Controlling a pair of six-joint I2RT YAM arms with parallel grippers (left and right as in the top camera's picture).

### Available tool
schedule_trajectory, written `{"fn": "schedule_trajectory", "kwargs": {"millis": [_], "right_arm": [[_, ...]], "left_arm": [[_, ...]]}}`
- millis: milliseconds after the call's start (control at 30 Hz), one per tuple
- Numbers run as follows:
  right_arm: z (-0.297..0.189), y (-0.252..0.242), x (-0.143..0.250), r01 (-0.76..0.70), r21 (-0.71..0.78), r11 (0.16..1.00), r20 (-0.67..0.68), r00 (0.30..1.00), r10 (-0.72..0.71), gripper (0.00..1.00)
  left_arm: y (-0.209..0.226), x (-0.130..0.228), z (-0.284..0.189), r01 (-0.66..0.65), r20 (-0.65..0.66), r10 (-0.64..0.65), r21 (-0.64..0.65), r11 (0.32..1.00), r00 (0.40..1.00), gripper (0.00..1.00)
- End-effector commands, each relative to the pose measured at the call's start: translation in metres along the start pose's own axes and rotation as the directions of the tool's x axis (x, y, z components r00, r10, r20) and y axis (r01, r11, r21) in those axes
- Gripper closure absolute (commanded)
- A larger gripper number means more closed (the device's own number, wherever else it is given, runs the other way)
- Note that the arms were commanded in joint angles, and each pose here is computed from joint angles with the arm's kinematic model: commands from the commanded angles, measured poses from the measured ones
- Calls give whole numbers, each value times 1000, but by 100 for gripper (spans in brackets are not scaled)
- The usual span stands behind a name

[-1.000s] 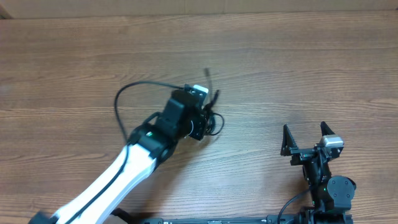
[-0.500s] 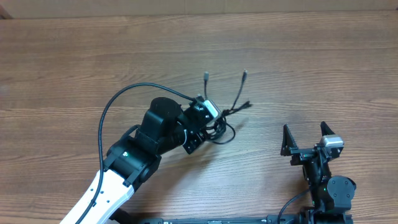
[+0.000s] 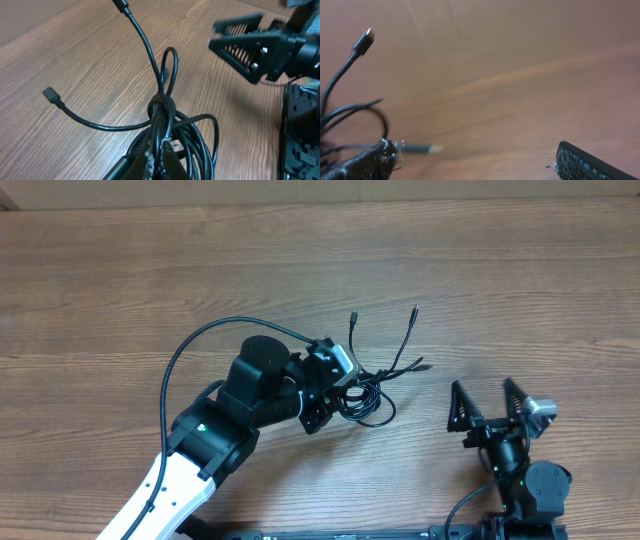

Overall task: Untangle cables
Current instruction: 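Lift the cable bundle upward with the left gripper, then move the right gripper toward the bundle held by the left gripper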

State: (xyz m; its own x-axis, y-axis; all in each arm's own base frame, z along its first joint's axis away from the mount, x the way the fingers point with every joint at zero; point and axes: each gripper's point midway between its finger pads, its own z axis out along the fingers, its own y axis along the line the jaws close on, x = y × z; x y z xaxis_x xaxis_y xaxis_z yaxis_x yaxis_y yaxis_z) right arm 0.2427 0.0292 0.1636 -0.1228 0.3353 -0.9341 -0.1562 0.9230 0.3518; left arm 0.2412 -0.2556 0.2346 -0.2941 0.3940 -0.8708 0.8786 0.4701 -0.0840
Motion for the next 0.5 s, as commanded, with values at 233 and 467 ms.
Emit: {"fn": "schedule_trajectory", "kwargs": {"millis": [233,467], "right_arm": [[-36,55,-58,-203,-111,973,-87,977,194,0],[-43,83,-95,-253,-104,962,-233,946,224,0]], "left_arm": [[-9,-26,-10,-16,81,14,26,1000,997,96],[-14,-34,-11,-40,115,34,53,998,993,96]]}}
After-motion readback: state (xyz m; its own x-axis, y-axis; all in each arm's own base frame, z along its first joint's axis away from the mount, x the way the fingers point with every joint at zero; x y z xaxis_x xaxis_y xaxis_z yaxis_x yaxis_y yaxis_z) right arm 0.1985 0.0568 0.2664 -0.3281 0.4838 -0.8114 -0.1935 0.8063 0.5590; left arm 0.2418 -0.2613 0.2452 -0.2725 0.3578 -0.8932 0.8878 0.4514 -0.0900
